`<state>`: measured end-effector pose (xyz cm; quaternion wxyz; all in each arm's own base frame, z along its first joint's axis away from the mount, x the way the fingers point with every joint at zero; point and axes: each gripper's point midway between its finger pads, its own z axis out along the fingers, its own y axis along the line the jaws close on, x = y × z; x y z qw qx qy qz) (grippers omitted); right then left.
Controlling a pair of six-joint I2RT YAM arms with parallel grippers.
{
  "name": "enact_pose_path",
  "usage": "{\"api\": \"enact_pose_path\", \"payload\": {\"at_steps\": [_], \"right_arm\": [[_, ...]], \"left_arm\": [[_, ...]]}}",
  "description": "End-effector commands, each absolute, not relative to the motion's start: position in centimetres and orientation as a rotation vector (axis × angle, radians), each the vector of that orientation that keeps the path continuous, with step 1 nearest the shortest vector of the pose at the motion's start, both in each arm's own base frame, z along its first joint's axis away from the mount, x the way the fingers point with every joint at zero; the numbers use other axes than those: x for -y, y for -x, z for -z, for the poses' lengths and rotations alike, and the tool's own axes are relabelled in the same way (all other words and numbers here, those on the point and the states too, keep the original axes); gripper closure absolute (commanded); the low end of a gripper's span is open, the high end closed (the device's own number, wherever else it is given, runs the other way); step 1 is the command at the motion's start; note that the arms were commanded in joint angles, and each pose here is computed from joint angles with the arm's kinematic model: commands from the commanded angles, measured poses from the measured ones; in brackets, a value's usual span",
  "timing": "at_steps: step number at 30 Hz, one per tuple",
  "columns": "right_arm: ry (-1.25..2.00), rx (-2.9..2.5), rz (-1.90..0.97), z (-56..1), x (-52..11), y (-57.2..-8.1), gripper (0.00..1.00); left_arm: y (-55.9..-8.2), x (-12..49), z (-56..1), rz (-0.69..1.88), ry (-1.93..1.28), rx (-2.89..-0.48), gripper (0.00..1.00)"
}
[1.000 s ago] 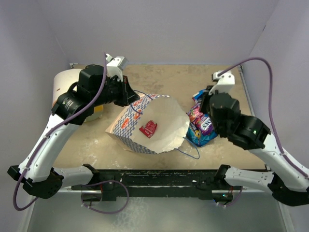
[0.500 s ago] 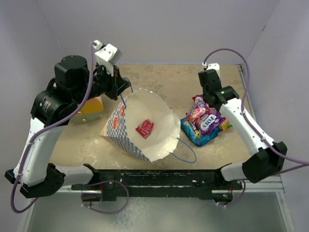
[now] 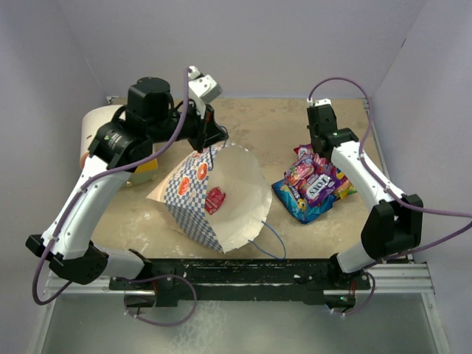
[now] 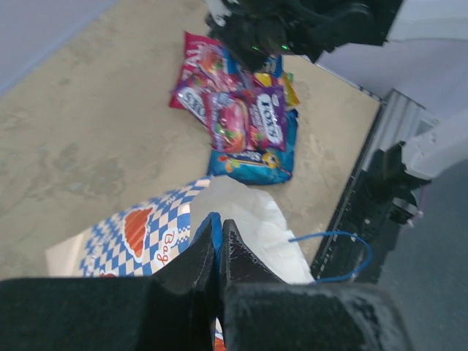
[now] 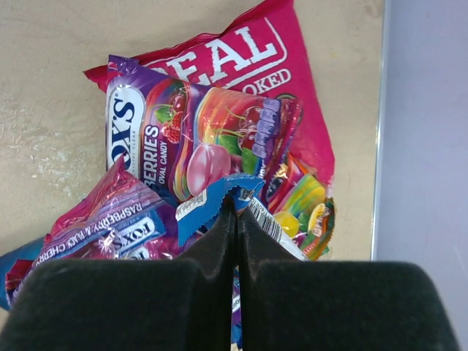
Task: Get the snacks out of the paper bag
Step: Place the snack at the center of the board, then take out the snack from the paper bag.
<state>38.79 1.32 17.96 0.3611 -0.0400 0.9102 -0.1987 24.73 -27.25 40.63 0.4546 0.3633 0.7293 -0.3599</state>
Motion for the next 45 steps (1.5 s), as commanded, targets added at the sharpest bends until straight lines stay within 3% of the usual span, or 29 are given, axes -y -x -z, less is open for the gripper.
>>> {"api": "enact_pose_path", "payload": {"at_steps": [1, 11, 21, 26, 35, 45], "right_arm": [[0.104, -2.312, 0.484, -17.4, -1.4, -40.4, 1.00], [0.036, -2.379, 0.445, -14.4, -1.6, -40.8, 0.95], [0.025, -2.395, 0.376, -16.1, -2.0, -38.7, 0.56], [0.136, -2.352, 0.156, -19.4, -4.6, -36.7, 0.45], [0.540, -2.079, -0.373, -23.9, -14.3, -29.2, 0.41], [1.178, -1.561, -0.748, -26.6, -23.3, -16.0, 0.41]], "left_arm": [[-21.8, 29.3, -42.4, 1.135, -0.956, -1.667, 1.00], [-19.0, 28.2, -38.6, 1.231, -0.881, -1.816, 1.00], [-18.4, 26.4, -37.7, 1.157, -0.811, -1.920, 1.00], [-17.1, 25.7, -37.0, 1.183, -0.769, -1.978, 1.00], [-16.0, 23.4, -36.0, 1.123, -0.615, -2.060, 1.00], [-18.0, 22.1, -35.8, 1.004, -0.416, -2.110, 1.00]]}}
